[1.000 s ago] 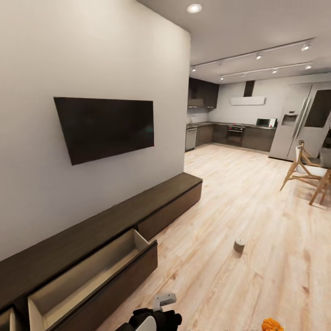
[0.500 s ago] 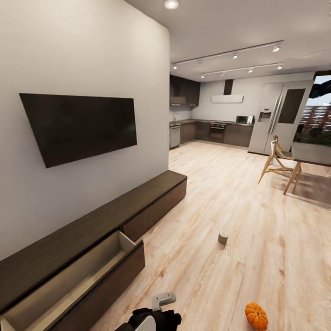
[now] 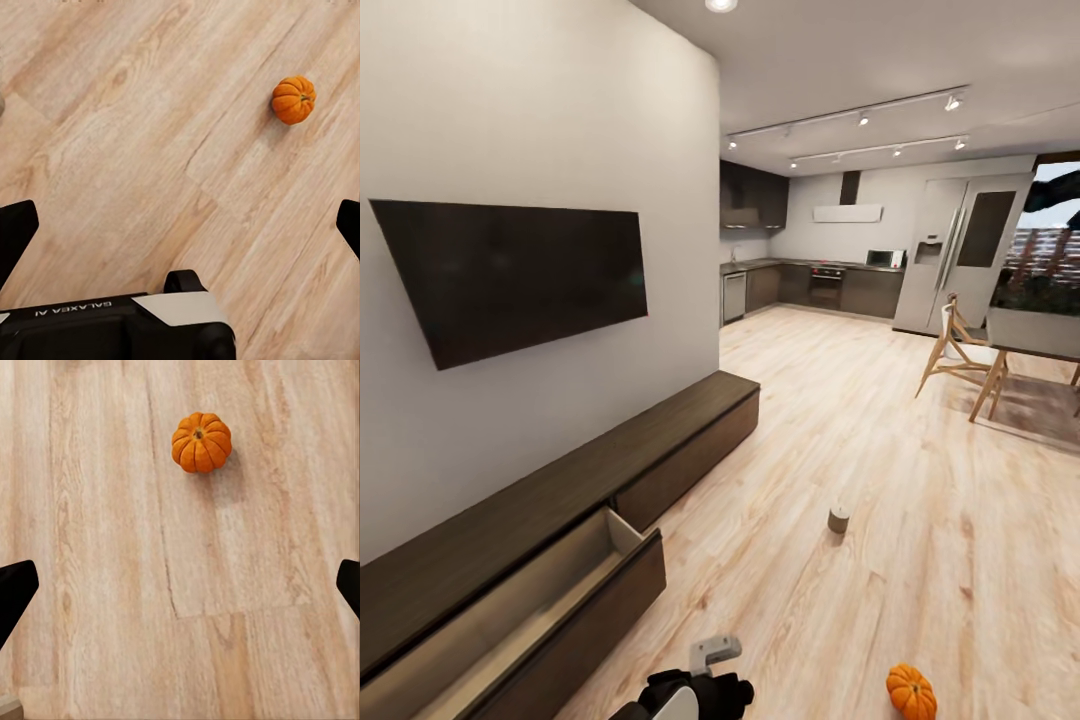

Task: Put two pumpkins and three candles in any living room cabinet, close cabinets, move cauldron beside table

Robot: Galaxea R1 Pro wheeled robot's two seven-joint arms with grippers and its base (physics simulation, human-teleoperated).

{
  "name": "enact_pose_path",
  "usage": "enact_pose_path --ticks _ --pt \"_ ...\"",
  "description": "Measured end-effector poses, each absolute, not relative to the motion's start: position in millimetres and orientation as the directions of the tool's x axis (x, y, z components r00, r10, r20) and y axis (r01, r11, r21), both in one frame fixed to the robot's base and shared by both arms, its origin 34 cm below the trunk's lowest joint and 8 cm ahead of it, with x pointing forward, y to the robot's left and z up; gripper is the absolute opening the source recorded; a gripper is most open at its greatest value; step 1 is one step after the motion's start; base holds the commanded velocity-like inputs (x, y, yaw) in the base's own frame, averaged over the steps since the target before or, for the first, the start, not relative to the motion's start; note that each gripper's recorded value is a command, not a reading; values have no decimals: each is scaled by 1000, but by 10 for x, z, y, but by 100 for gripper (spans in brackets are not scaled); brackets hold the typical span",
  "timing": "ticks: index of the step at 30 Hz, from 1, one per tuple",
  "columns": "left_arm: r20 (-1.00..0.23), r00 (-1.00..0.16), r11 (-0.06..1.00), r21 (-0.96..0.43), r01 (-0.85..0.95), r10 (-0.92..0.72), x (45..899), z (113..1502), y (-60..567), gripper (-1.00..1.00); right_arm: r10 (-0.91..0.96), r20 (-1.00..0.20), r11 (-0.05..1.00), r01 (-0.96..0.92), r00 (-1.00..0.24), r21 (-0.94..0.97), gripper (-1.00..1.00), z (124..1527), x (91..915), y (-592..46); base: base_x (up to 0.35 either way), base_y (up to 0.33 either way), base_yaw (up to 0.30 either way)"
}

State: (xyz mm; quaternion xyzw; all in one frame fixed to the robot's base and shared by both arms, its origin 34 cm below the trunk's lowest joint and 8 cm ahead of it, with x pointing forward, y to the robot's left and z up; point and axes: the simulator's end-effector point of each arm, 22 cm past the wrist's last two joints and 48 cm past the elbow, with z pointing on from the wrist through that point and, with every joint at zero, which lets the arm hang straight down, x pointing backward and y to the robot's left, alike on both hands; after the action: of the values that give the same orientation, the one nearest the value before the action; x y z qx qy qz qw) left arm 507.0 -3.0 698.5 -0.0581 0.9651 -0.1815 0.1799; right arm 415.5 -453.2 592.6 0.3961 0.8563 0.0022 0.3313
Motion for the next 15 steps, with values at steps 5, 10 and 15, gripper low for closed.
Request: enact_pose_path --ticks 5,10,15 --pt "-332 -925 927 -372 -51 -184 5087 6996 -23 100 682 -565 681 685 -464 260 100 5923 4140 -4550 184 -54 0" --pt "-332 -925 927 -371 -51 -184 5088 6991 -19 100 682 -565 680 686 -464 259 100 5920 4140 -4549 49 -25 0" --pt "-332 -925 927 -371 -51 -184 5088 6992 -19 100 683 -565 680 686 -463 259 100 5922 4139 -4554 72 -17 -74"
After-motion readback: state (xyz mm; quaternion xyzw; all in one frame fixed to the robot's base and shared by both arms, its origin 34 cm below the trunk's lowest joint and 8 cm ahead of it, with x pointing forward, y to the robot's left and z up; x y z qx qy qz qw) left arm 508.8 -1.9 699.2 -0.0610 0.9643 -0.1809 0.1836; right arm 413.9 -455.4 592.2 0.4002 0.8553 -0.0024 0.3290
